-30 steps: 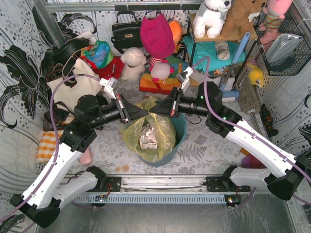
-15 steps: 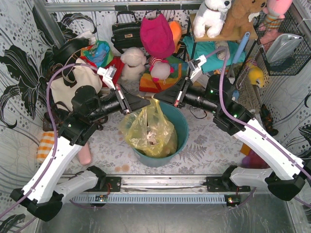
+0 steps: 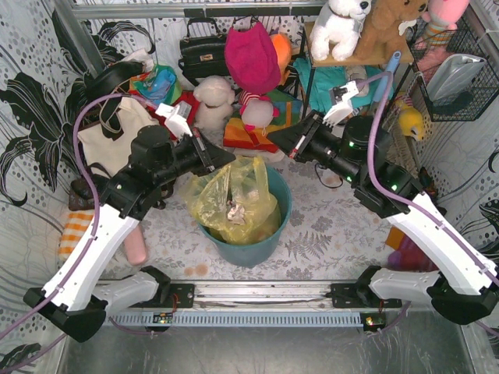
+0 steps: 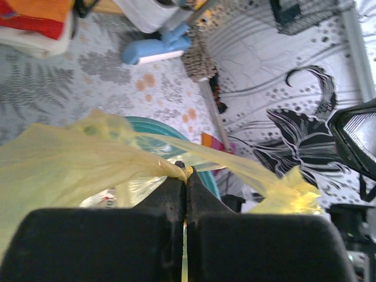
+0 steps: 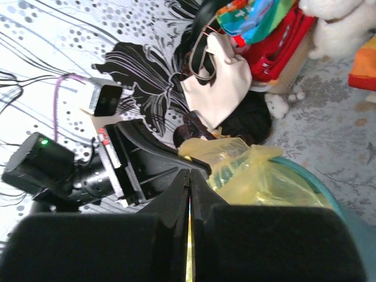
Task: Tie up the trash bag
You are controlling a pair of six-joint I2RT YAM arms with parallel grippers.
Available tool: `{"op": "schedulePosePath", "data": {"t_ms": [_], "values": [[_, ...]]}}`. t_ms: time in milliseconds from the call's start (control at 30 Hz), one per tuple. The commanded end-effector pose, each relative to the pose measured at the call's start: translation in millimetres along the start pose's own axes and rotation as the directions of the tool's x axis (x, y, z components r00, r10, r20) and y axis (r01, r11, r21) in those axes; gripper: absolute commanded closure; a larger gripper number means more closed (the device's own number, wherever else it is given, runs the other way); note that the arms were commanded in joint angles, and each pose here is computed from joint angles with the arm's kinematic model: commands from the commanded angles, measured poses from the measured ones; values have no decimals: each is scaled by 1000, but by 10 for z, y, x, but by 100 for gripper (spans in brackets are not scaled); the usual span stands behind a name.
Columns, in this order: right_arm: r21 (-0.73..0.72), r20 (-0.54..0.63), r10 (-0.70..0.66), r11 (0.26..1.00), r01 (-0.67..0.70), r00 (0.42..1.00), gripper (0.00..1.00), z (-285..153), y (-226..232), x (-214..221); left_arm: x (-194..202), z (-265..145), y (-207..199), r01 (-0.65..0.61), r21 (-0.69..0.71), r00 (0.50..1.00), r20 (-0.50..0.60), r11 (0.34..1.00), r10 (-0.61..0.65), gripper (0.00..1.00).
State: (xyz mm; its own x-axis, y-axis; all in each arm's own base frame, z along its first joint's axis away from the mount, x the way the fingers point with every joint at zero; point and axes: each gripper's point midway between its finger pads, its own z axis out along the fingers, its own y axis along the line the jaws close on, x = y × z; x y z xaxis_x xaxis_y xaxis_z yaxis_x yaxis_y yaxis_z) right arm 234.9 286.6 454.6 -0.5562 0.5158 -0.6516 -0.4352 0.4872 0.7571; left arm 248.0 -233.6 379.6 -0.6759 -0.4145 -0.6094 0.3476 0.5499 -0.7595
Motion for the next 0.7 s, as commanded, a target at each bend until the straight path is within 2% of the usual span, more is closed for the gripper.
{"op": "schedulePosePath", "data": {"t_ms": [0, 100, 300, 400, 500, 667], "values": [[71, -18, -36, 997, 37, 999, 100, 178, -245, 137, -230, -124, 210, -57, -134, 992, 102, 989, 71, 100], [38, -77, -63, 997, 66, 995, 100, 215, -204, 239, -271, -185, 231, -57, -149, 990, 118, 987, 75, 100], [39, -100, -102, 994, 106, 990, 49, 28, -127, 177, -337, -327, 130, -60, -137, 985, 153, 989, 81, 100], [67, -168, -129, 988, 142, 977, 35, -82, -112, 195, -358, -387, 61, -60, -121, 983, 165, 991, 79, 100], [64, -250, -150, 983, 171, 956, 26, -194, -73, 260, -366, -425, 4, -57, -103, 982, 173, 993, 74, 100], [74, -376, -175, 973, 218, 910, 27, -239, -152, 438, -351, -431, -55, -52, -75, 984, 165, 996, 63, 100]]}}
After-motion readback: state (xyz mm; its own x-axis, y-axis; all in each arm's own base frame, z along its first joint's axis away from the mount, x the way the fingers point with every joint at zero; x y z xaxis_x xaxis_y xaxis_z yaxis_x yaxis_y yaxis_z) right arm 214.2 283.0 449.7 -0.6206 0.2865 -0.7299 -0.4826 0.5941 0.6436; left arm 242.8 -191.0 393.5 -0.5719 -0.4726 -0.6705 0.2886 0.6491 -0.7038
